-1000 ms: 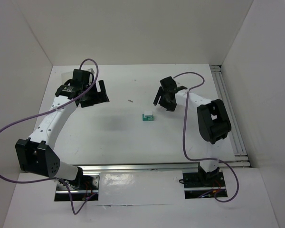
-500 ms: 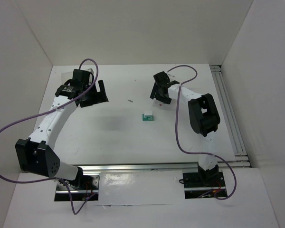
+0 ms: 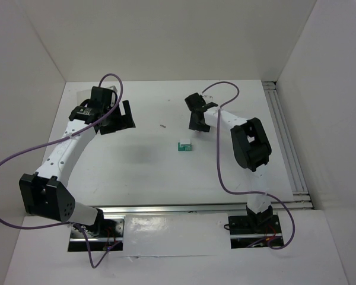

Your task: Build the wood block tower

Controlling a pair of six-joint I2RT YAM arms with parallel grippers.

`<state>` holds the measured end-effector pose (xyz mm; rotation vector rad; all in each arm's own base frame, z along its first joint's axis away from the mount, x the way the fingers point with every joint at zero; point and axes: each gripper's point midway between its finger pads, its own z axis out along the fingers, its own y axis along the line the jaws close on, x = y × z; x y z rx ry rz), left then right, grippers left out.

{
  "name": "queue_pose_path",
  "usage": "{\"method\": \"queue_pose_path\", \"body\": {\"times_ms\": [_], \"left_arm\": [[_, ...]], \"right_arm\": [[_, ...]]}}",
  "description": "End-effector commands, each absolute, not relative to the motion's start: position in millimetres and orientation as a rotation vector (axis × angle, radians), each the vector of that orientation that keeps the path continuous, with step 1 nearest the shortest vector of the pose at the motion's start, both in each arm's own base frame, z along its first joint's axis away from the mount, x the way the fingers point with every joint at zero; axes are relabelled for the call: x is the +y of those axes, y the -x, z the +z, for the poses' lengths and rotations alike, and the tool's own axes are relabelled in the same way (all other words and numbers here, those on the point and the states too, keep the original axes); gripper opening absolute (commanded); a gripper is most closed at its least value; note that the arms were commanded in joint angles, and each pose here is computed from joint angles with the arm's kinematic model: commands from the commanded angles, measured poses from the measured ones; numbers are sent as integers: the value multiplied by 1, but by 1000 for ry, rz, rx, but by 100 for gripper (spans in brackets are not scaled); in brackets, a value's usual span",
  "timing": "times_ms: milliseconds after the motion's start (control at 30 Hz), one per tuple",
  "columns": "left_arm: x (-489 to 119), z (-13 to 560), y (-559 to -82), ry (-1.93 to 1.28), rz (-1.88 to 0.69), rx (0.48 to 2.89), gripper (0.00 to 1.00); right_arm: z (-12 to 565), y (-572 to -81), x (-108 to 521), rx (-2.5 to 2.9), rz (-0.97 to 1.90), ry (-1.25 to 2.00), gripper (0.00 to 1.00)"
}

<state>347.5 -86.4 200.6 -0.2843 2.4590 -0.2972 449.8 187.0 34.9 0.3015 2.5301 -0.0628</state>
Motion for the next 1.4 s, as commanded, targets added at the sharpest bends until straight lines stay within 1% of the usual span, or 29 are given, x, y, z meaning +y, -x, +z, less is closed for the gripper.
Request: {"method": "queue_pose_path", "body": {"times_ms": [0, 400, 467, 667, 833, 1000, 1167, 1367], "left_arm": [[-89, 214, -349, 250, -314, 2423, 98], [-89, 211, -347, 250, -314, 2423, 98], [-89, 211, -347, 250, -314, 2423, 98], [-89, 211, -347, 250, -314, 2423, 98], [-89, 211, -347, 250, -314, 2423, 98], [-89, 211, -347, 250, -314, 2423, 98], [-89, 211, -347, 250, -314, 2423, 98], [-89, 211, -347, 250, -314, 2423, 98]], "right_arm": [[58, -457, 181, 2479, -97, -310, 54], [61, -467, 177, 2457, -148, -298, 54], [61, -467, 177, 2459, -153, -285, 50], [59, -473, 186, 2460, -104, -279, 48], [54, -471, 185, 2475, -117, -276, 56], [47, -466, 184, 2495, -119, -270, 56], [48, -469, 181, 2487, -117, -283, 47], [43, -471, 183, 2503, -83, -285, 47]]}}
